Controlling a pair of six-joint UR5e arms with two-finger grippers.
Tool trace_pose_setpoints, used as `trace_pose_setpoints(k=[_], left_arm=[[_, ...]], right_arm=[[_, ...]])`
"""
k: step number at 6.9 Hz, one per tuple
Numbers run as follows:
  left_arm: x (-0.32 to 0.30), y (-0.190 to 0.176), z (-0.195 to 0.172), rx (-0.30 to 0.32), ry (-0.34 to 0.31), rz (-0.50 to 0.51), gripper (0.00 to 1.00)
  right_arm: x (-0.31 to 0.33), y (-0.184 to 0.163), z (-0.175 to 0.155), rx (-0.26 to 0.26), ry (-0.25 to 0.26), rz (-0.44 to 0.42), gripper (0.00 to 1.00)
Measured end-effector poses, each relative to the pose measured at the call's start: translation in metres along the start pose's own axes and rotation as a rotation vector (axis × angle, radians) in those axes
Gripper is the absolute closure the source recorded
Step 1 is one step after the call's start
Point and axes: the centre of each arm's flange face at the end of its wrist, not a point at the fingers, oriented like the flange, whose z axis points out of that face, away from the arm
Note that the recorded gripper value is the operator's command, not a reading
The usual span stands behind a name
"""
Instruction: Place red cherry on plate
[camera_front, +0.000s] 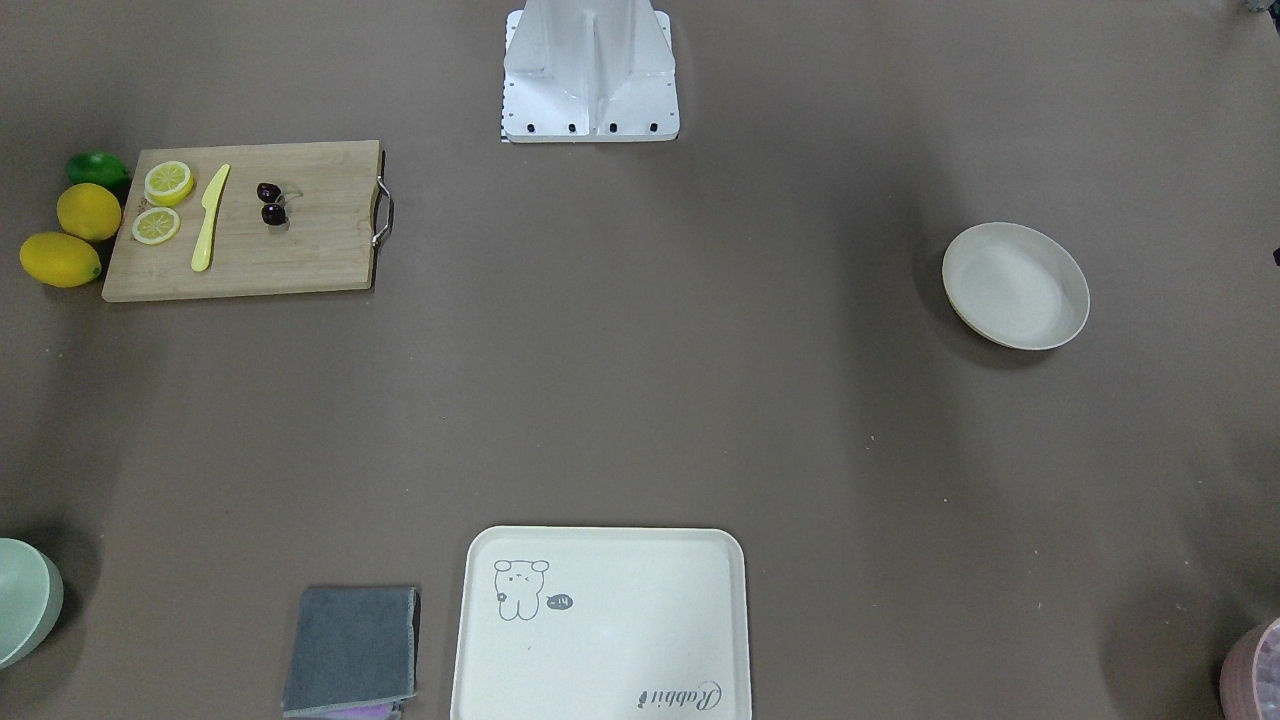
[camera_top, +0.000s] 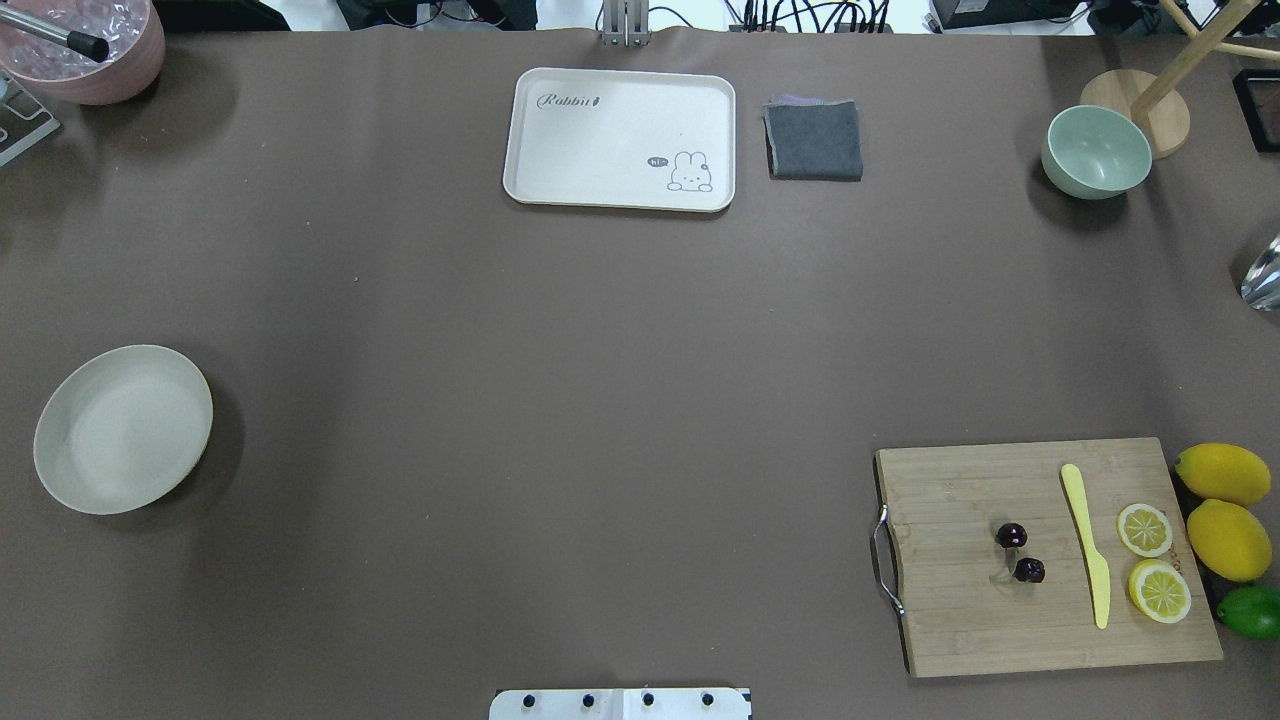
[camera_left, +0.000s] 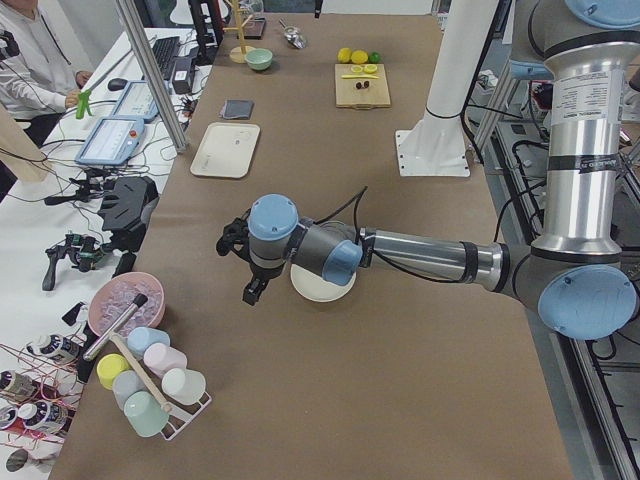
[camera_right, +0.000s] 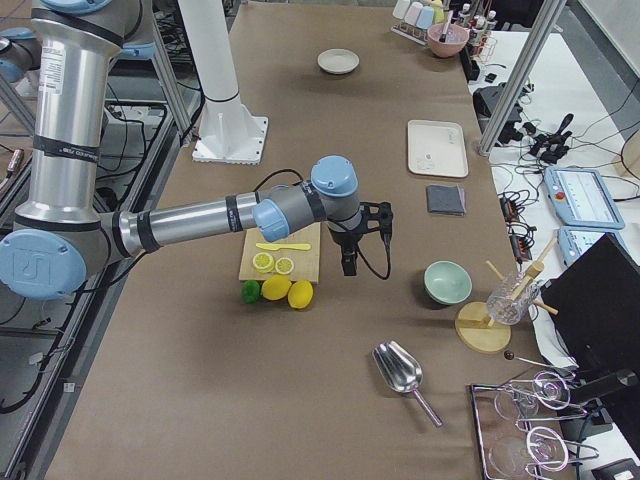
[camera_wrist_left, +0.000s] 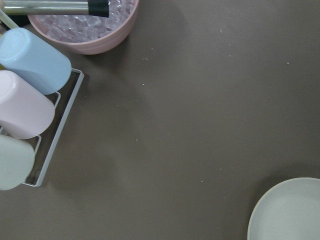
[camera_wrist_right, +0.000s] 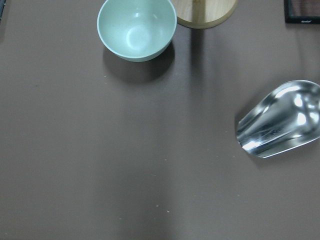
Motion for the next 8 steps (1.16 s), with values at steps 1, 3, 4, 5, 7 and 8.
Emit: trace_pose_setpoints(k=[1, 3, 4, 5, 7, 8], left_arm=[[0.013, 0.001, 0.028, -0.049, 0.035, -0.023, 0.02], [0.017, 0.015, 0.086, -0.096, 0.083, -0.039, 0.05], [0.017, 0.029, 0.113, -0.085, 0.111, -0.06, 0.05], [0.019, 0.044, 0.136, -0.069, 0.139, -0.079, 0.11], [0.03, 0.076, 0.172, -0.05, 0.196, -0.105, 0.27], [0.032, 0.088, 0.183, -0.048, 0.212, -0.105, 0.35]], right_arm=[[-0.025, 0.004, 0.015, -0.001, -0.015, 0.018, 0.0], [-0.05, 0.008, 0.024, -0.004, -0.04, 0.03, 0.0], [-0.055, 0.009, 0.023, -0.004, -0.045, 0.029, 0.0], [-0.057, 0.01, 0.023, -0.004, -0.047, 0.028, 0.0], [-0.057, 0.01, 0.023, -0.003, -0.047, 0.029, 0.0], [-0.056, 0.01, 0.023, -0.003, -0.046, 0.029, 0.0]])
